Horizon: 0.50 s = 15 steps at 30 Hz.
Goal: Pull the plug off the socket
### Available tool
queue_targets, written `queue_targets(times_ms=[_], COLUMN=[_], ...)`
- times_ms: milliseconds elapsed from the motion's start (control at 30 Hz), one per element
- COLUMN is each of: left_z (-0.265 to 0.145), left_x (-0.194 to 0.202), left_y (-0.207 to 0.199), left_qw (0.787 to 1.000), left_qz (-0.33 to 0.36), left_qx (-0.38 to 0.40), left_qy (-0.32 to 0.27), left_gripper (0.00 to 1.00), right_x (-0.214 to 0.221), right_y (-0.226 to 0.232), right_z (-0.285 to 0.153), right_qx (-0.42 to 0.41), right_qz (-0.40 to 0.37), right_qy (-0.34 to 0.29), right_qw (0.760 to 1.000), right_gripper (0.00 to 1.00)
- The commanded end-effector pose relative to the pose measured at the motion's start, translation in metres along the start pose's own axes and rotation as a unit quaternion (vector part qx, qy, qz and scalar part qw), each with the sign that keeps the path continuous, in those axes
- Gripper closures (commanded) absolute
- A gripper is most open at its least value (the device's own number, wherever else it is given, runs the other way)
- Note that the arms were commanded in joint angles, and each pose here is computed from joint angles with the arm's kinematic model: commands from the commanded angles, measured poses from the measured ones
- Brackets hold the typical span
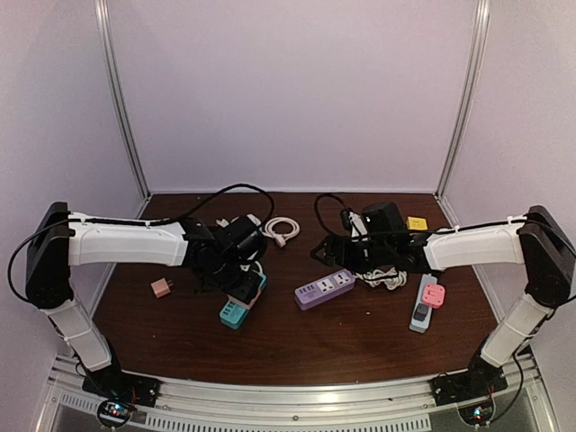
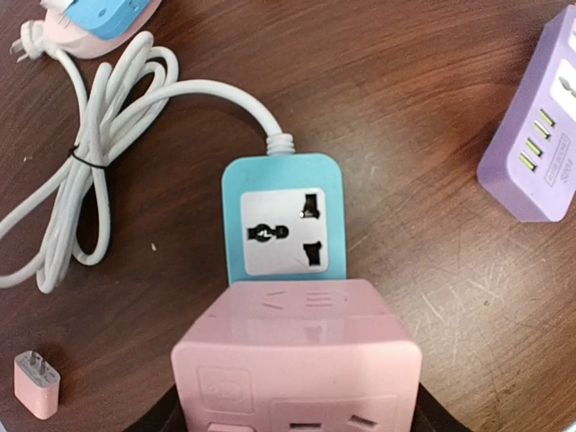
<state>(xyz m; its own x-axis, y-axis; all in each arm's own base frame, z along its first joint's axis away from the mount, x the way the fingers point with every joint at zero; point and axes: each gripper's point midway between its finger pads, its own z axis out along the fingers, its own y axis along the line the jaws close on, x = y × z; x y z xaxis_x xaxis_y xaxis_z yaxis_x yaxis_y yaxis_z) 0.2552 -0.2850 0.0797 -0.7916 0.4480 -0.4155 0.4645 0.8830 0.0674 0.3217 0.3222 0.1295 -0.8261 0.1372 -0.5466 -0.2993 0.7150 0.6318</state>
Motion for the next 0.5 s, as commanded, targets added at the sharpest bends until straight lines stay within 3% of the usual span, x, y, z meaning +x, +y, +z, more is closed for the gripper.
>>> queue_targets(times_ms=[0,100,367,467], left_z=[-0.015,-0.015,-0.008,-0.008], left_x=[-0.045,-0.052,-0.060,-0.061], left_y=[-0.032,-0.038,-0.046,-0.046], left_qw=[0.994,0.992,0.991,0.991], left_qz=[0.038,0.053,0.064,0.060], left_qx=[0.060,0.070,0.077,0.076], left_qy=[-0.082,-0.089,-0.090,-0.093], left_gripper=[0.78,0.78,0.79,0.79], right_x=[0.000,0.006,0.018,0.024], right_y=[0.035,0.048,0.072,0.075], right_z=[0.019,0.036,0.069,0.078], right_qx=[-0.054,-0.071,-0.118,-0.117], right_qz=[-0.007,-0.010,0.006,0.010], right_qy=[0.017,0.036,0.079,0.089], right_qw=[0.998,0.997,0.990,0.989], right_gripper=[0.12,0.20,0.66,0.75])
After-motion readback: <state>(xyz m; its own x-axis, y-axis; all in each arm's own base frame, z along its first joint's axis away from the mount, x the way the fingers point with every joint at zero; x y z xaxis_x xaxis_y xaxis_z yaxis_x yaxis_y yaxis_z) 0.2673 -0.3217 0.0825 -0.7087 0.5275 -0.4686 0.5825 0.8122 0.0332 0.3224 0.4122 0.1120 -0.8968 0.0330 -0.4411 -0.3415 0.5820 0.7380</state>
